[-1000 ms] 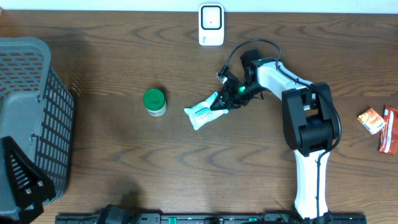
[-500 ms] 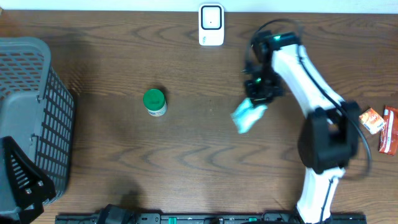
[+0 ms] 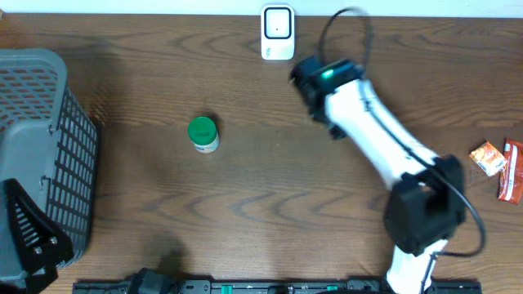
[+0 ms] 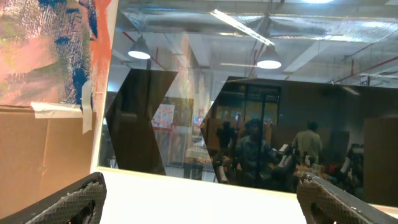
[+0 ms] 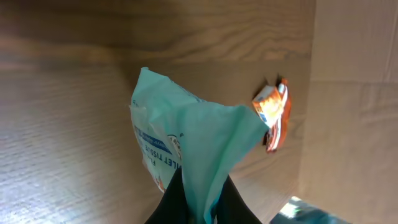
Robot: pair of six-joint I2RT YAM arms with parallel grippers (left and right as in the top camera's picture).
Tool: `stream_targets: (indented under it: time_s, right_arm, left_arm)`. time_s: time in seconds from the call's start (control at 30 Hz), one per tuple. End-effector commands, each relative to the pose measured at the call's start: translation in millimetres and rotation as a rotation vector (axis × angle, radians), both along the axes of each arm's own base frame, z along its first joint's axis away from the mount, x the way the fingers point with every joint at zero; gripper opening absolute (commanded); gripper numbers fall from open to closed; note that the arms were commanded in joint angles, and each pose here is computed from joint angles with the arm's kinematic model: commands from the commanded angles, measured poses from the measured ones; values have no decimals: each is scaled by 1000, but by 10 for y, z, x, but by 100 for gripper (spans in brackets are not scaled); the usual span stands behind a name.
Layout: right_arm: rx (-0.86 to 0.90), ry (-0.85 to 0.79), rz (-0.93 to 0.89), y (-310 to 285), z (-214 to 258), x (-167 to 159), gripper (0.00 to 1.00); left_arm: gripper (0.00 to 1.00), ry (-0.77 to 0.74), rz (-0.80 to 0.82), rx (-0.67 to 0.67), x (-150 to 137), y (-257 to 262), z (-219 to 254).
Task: Scan the item barcode
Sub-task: 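Carry the green pack back down toward the table center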
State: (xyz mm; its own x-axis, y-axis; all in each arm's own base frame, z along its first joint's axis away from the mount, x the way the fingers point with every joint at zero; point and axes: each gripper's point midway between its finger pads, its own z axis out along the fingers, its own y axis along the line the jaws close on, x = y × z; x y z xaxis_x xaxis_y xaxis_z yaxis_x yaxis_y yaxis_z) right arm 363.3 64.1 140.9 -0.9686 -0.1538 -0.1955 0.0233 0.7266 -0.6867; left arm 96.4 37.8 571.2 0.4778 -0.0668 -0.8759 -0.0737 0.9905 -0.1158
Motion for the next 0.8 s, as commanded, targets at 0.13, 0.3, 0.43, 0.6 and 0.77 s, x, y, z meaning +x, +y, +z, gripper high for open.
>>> stream_targets:
  time_s: [0.13,0.3,0.43,0.6,0.77]
  right_arm:
    - [4,106,205,960,-749,-353,2]
    - [107,192,361,1707,-1070,-847,22]
    - [213,241,498,2285,-1171,-1339,61]
    - [262,265,571,2601,-1140,-1769,86]
    - [311,221,536,2634,-795,-1668,76]
  left_arm:
    - [98,-10,0,6,-27,-2,16]
    - [98,-11,0,6,-29,-1,17]
    - [98,-11,0,6,-29,-1,17]
    - [98,-11,0,6,-29,-1,17]
    - [98,-11,0,6,-29,-1,17]
